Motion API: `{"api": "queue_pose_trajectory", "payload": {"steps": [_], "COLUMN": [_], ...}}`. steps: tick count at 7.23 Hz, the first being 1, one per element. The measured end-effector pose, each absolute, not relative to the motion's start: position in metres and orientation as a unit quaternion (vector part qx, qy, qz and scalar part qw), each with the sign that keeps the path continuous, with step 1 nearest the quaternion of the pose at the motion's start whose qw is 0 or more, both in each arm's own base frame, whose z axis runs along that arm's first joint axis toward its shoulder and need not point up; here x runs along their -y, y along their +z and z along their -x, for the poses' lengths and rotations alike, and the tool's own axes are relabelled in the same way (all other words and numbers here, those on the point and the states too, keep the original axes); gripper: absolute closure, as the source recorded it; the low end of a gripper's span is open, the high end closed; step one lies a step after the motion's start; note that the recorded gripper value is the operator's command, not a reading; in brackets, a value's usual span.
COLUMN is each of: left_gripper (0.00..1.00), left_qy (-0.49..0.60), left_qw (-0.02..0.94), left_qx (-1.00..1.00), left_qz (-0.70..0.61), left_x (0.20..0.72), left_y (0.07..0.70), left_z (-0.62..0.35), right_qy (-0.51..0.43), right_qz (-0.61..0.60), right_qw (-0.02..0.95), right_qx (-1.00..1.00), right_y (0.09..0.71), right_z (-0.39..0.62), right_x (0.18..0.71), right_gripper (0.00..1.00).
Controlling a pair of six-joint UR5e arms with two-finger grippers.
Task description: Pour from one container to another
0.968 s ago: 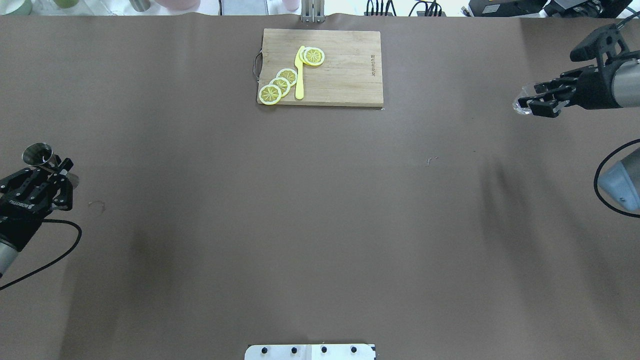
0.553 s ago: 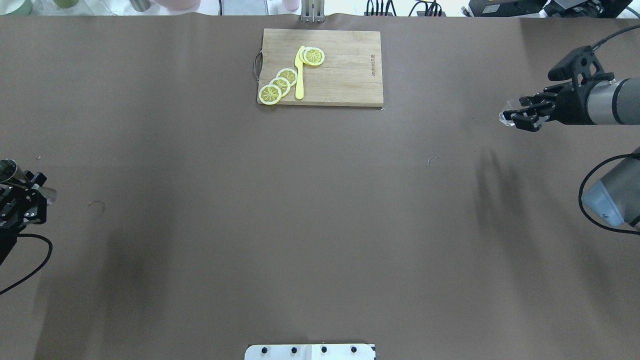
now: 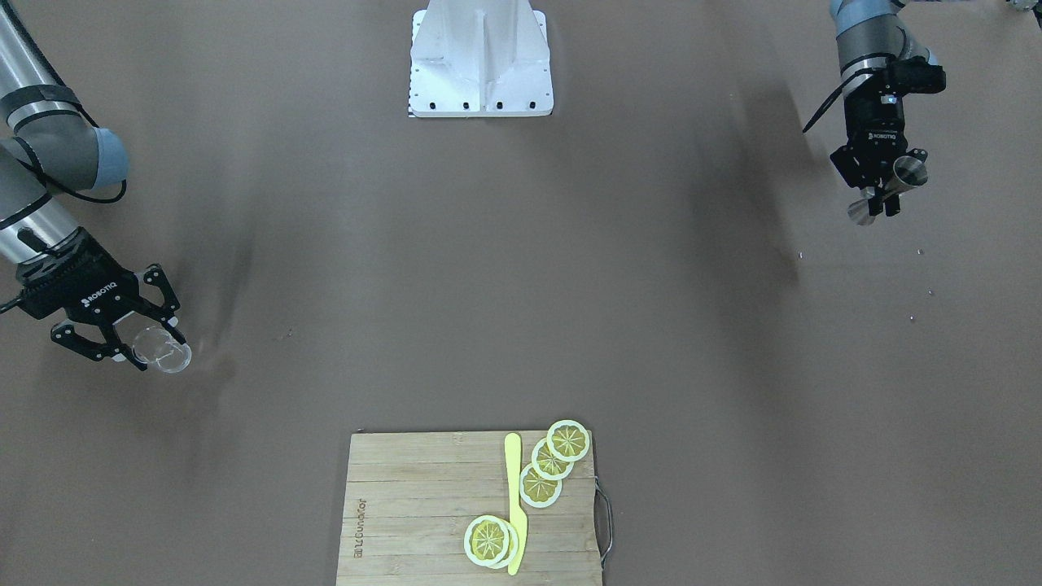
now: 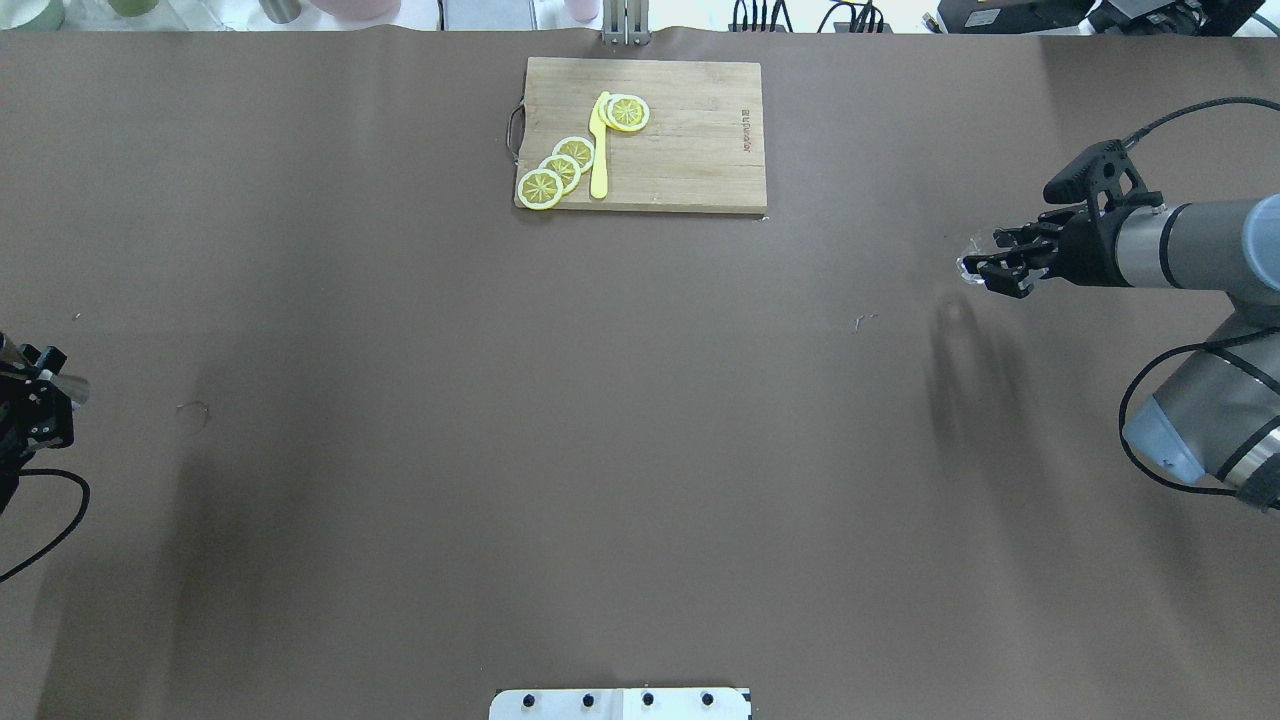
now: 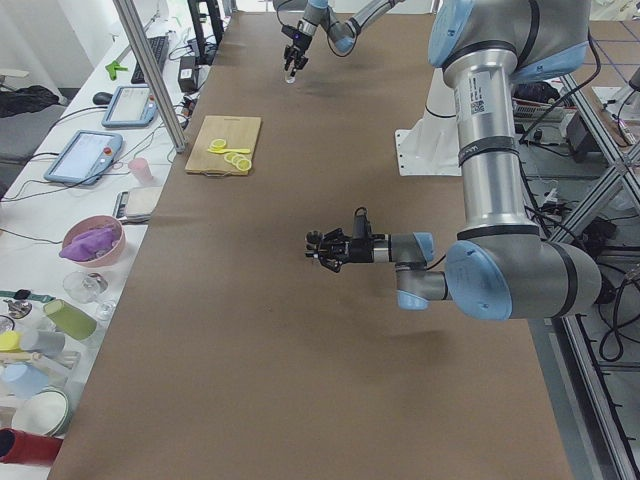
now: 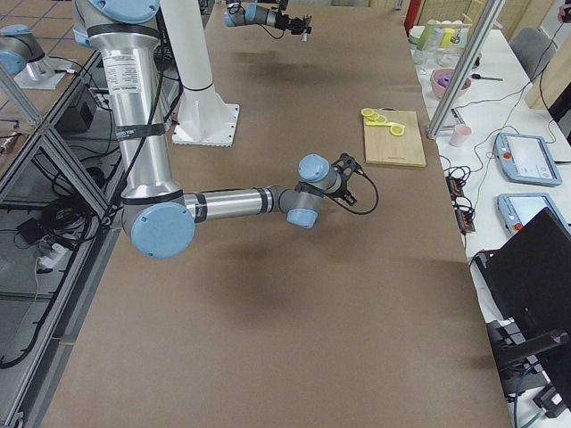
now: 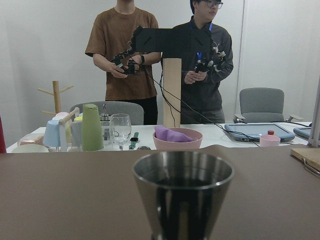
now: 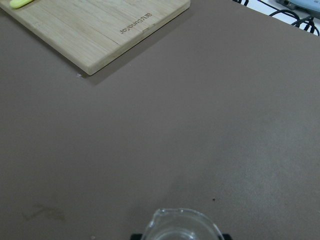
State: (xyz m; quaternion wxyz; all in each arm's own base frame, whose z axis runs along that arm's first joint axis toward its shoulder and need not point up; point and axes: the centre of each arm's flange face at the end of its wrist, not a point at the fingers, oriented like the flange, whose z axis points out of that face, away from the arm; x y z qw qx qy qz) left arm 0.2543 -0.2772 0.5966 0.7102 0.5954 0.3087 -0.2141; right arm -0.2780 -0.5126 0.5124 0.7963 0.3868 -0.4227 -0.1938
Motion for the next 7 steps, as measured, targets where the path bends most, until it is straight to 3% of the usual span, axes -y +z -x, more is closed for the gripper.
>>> {"api": "queue_pose_trajectory", "payload": {"steps": [3,7], "left_gripper": [1.0,1.0], "left_qy": [-0.209,-0.226], "left_qw": [0.72,0.714], "left_qx": [-0.296,-0.301], "left_qz": [-0.592,-0.591], "left_x": [0.308,0.309], "left_y": [0.593,0.616], "left_z": [-0.27,-0.286], "right_qy": [-0.189,-0.182], "right_qz": [-0.39,-0.395], "right_qw": [0.799,0.796], "right_qx": [0.417,0.421], "right_y": [0.519,0.545], "right_z": [0.286,0.294], "right_x": [0.509,0.504], "right_gripper": [1.0,1.0]}}
